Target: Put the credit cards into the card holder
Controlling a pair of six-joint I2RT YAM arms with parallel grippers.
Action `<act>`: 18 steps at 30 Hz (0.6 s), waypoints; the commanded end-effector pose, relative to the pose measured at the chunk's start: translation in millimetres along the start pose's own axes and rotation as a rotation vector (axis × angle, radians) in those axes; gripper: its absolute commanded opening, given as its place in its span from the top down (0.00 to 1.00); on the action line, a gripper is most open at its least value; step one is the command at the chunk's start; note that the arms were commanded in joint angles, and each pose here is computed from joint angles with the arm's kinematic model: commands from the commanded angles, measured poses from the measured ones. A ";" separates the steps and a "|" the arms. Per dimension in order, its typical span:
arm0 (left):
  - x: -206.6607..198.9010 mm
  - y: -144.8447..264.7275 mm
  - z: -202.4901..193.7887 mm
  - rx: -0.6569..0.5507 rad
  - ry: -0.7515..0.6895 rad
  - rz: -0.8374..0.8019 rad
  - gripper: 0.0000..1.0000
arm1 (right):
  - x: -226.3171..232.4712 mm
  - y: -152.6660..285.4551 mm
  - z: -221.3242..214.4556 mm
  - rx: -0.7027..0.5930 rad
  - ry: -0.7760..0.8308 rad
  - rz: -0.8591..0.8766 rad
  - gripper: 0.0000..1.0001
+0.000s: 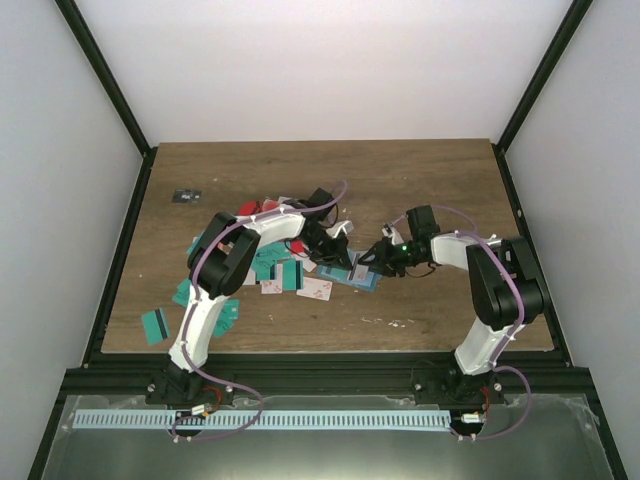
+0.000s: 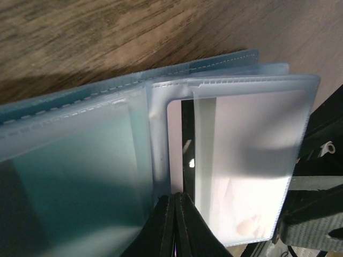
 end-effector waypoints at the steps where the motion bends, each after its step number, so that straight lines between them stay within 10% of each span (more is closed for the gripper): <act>1: -12.8 2.6 -3.7 0.008 -0.001 -0.042 0.96 | 6.7 2.8 2.0 0.004 0.028 -0.014 0.71; 18: -8.1 95.3 10.4 -0.251 0.054 0.104 0.92 | 53.2 -18.7 22.2 0.068 0.068 0.023 0.67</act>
Point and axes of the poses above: each gripper's point midway between its finger pads, its own y axis back along the fingers, its own x axis along the line the jaws close on, z = x × y, the point moved 1 cm from there along y, back along the fingers, and after that the axes turned 12 degrees about y, right-handed, at the moved point
